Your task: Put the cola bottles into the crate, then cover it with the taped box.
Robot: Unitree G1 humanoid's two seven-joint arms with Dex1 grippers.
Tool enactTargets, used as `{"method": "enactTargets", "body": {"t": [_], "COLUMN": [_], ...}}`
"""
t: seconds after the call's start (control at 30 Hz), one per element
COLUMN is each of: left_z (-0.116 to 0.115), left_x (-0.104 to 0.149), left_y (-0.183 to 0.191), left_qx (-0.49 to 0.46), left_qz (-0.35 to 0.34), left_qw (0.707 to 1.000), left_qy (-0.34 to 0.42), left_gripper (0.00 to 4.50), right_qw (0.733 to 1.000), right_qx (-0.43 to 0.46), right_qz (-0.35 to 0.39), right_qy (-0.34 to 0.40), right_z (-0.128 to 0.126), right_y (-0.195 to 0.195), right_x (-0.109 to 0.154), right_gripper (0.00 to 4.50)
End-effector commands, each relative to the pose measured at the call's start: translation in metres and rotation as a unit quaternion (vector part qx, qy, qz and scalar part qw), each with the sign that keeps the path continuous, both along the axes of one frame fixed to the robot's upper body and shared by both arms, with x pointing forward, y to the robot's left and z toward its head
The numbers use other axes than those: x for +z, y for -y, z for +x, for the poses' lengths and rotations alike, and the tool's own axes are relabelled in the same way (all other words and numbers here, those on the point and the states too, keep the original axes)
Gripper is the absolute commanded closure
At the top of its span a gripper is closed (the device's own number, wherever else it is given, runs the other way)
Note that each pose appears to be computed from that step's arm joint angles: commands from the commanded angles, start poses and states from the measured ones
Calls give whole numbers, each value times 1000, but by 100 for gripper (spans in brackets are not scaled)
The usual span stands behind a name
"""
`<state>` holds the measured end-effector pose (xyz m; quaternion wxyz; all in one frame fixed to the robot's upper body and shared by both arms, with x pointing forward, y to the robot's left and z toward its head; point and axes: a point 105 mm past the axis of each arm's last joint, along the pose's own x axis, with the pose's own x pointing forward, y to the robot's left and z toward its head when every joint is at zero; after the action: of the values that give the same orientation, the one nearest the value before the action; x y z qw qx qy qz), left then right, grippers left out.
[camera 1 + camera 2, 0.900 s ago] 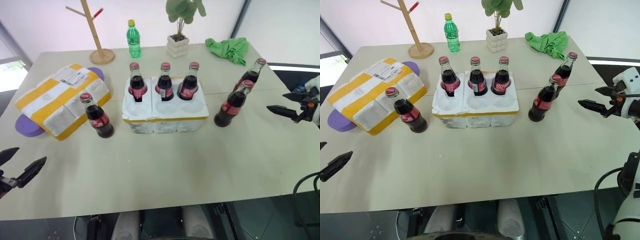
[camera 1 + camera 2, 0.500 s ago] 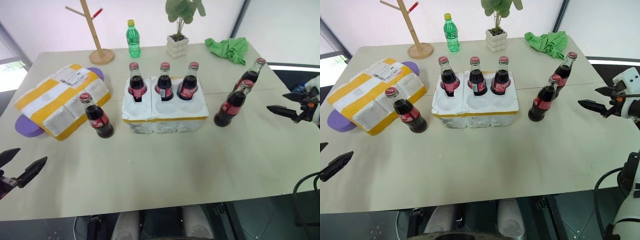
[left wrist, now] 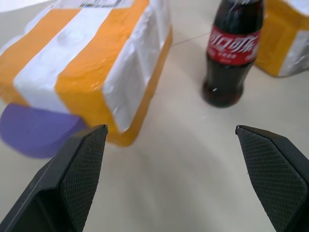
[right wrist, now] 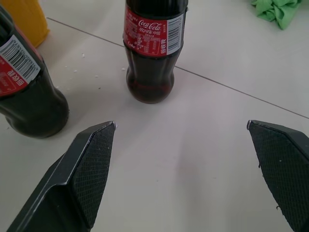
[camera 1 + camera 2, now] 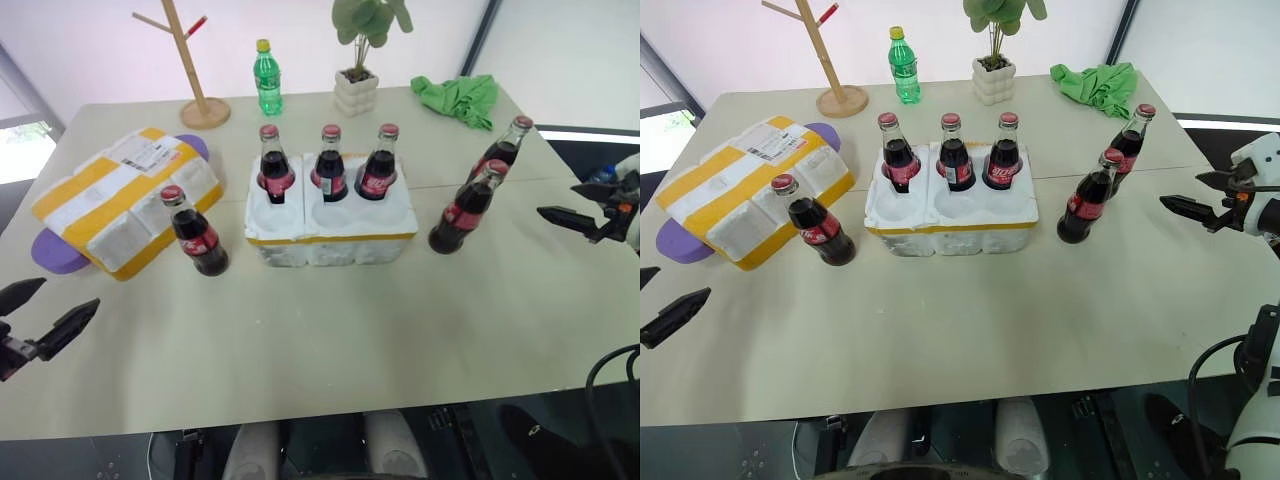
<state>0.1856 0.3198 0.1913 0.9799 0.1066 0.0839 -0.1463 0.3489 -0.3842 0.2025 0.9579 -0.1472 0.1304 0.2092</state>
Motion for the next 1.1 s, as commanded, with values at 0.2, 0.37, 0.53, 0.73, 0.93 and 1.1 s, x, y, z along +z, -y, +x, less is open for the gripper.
{"method": "enactTargets", "body": {"t": [0.2,0.37,0.53,0.73,0.93,1.1], "left_z": [22,34,43,52,67,82], "left_x": [12,0,-4,-3,-9,-18], "left_y": [29,35,35,40,47,57], "left_qx": [-81,-108,-111,-122,-128,-134], "left_qz": [17,19,14,0,-9,-9], "left_qw": [997,994,994,992,992,991], "left_qy": [7,-5,-1,11,17,22], "left_gripper": [3,3,3,3,3,3], "right_qw": [997,985,957,915,887,880], "right_qx": [24,137,263,397,459,473], "right_qz": [-8,17,35,36,46,39], "right_qy": [74,106,115,54,20,4], "right_z": [-14,-30,-54,-88,-110,-113], "right_y": [6,-23,-73,-138,-178,-192], "right_x": [71,123,157,140,116,98], "right_gripper": [0,0,0,0,0,0]}}
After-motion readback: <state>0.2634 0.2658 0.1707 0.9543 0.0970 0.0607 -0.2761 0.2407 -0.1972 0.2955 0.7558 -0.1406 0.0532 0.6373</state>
